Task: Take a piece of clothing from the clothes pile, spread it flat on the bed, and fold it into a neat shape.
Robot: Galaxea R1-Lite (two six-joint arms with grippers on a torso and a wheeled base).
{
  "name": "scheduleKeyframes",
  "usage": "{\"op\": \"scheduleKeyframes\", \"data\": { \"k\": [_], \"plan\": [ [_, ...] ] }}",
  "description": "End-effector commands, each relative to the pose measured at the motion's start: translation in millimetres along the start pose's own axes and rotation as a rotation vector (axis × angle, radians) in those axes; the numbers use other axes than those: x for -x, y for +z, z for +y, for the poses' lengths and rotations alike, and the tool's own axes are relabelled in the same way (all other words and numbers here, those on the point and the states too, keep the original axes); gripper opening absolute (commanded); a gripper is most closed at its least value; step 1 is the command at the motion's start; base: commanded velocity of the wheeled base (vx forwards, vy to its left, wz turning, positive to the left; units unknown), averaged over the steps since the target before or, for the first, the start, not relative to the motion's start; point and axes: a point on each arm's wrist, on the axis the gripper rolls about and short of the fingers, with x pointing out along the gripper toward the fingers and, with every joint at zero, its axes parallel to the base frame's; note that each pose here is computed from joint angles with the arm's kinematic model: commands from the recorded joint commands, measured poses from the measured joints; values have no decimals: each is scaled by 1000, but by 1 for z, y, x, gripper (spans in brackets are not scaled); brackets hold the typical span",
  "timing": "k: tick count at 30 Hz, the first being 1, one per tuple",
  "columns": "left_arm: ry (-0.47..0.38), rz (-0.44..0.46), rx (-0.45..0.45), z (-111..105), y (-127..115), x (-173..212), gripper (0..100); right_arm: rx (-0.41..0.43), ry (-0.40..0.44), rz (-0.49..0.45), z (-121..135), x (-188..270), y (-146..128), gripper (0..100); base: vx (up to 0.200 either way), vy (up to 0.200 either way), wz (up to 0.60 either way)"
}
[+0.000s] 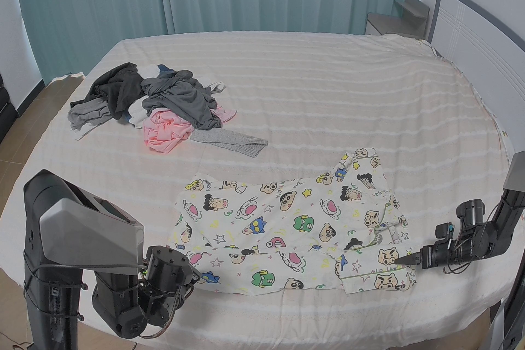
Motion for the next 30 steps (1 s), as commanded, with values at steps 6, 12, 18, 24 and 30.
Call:
{"op": "scheduleKeyframes", "data": {
  "k": [6,12,18,24,30],
  "plan": [
    [6,3,-8,2,-1,-1,0,14,64,3,1,-1,-2,100,0,0,0],
    [6,3,-8,2,-1,-1,0,12,99,7,1,-3,-2,100,0,0,0],
    [2,16,-9,2,-2,-1,0,17,124,29,3,-11,-4,100,0,0,0],
    [0,17,-8,1,-2,-1,0,30,140,44,8,-16,-6,100,0,0,0],
    [0,19,-11,2,-2,-1,0,32,140,41,9,-14,-6,0,0,0,0]
  ]
}}
